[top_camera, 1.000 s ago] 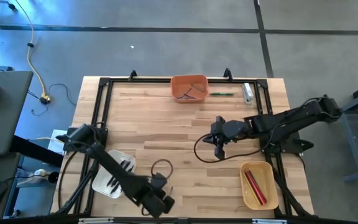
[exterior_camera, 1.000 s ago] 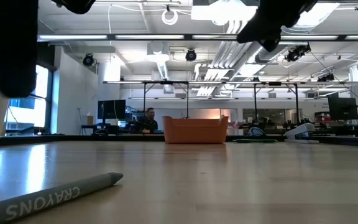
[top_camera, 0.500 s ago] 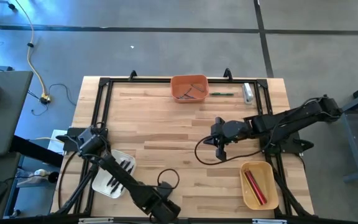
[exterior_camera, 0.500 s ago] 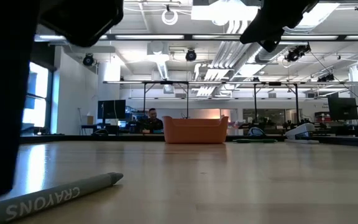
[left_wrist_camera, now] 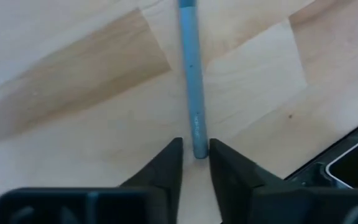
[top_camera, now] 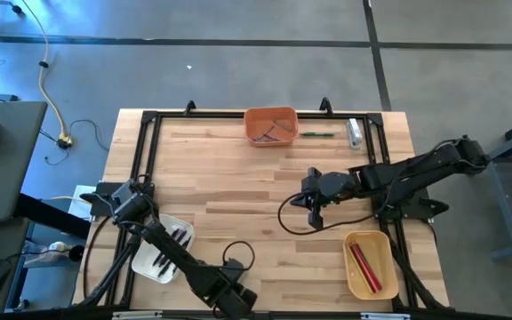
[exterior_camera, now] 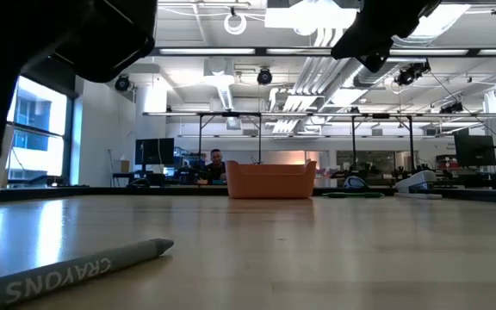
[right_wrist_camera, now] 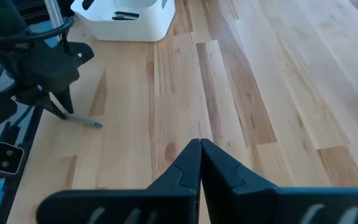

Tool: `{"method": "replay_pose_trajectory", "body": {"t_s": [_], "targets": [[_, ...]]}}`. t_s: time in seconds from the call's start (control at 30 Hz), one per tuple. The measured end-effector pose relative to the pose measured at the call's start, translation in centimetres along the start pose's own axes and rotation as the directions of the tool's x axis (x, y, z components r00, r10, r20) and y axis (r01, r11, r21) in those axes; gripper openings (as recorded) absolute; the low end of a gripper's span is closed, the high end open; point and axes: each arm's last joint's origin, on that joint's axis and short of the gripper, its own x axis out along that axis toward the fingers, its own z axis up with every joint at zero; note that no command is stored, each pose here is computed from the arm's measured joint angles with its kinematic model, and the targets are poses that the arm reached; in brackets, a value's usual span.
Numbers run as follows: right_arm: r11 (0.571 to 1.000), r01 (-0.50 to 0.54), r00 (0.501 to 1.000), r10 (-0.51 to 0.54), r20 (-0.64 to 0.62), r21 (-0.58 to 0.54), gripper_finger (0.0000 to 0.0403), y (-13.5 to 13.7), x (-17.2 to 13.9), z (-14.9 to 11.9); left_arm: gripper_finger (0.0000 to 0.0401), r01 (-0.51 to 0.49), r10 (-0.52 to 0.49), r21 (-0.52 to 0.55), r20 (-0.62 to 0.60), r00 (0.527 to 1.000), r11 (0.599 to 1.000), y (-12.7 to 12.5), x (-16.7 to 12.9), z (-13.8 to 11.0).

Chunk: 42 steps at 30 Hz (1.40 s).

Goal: Sort crayons/erasers/pens/pencils in bins
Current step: Put the gray crayon into the orange bin

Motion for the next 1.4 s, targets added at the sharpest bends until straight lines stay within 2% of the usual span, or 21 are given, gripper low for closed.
{"method": "replay_pose_trajectory", "body": {"t_s": [0.2,0.47,0.63,0.8,0.9,1.07,1.23,1.33,1.4], "targets": [[1.000,0.001,1.000,-0.001,-0.001,0.000,0.0000,0.0,0.0,0.0,0.0008,-0.023,0.023,0.019,0.000,1.000,1.000,0.2,0.7,-0.1],[0.999,-0.008,1.000,0.007,0.019,0.046,0.0000,0.0,-0.7,0.2,0.0004,-0.042,0.037,0.121,0.043,0.998,0.992,0.4,-0.6,0.7],[0.995,-0.042,0.995,0.034,0.094,0.089,0.0000,-0.1,-3.3,0.8,0.0001,-0.097,0.084,0.107,0.114,0.990,0.990,0.9,-1.6,1.9],[0.994,-0.031,0.995,0.021,0.095,0.103,0.0000,-0.4,-5.2,0.6,0.0001,-0.061,0.031,0.156,0.184,0.982,0.986,0.4,-3.4,3.1],[0.991,-0.024,0.998,0.016,0.066,0.132,0.0000,-0.3,-5.3,0.2,0.0001,-0.064,0.026,0.162,0.229,0.973,0.985,0.3,-3.9,4.1],[0.993,-0.003,0.999,-0.002,0.048,0.116,0.0000,0.4,-5.1,-0.2,0.0001,-0.042,-0.015,0.212,0.258,0.966,0.976,-0.1,-4.7,4.6],[0.986,-0.057,0.997,0.048,0.062,0.159,0.0000,1.6,-4.9,-0.5,0.0001,0.002,-0.081,0.233,0.332,0.940,0.972,-0.4,-6.4,5.0],[0.959,-0.190,0.976,0.160,0.149,0.209,0.0000,2.5,-3.8,-1.8,0.0001,0.033,-0.128,0.252,0.375,0.918,0.967,-0.8,-7.5,5.5],[0.913,-0.312,0.936,0.248,0.251,0.264,0.0000,3.0,-2.9,-3.1,0.0001,0.048,-0.153,0.264,0.392,0.907,0.963,-0.9,-8.3,5.8]]}}
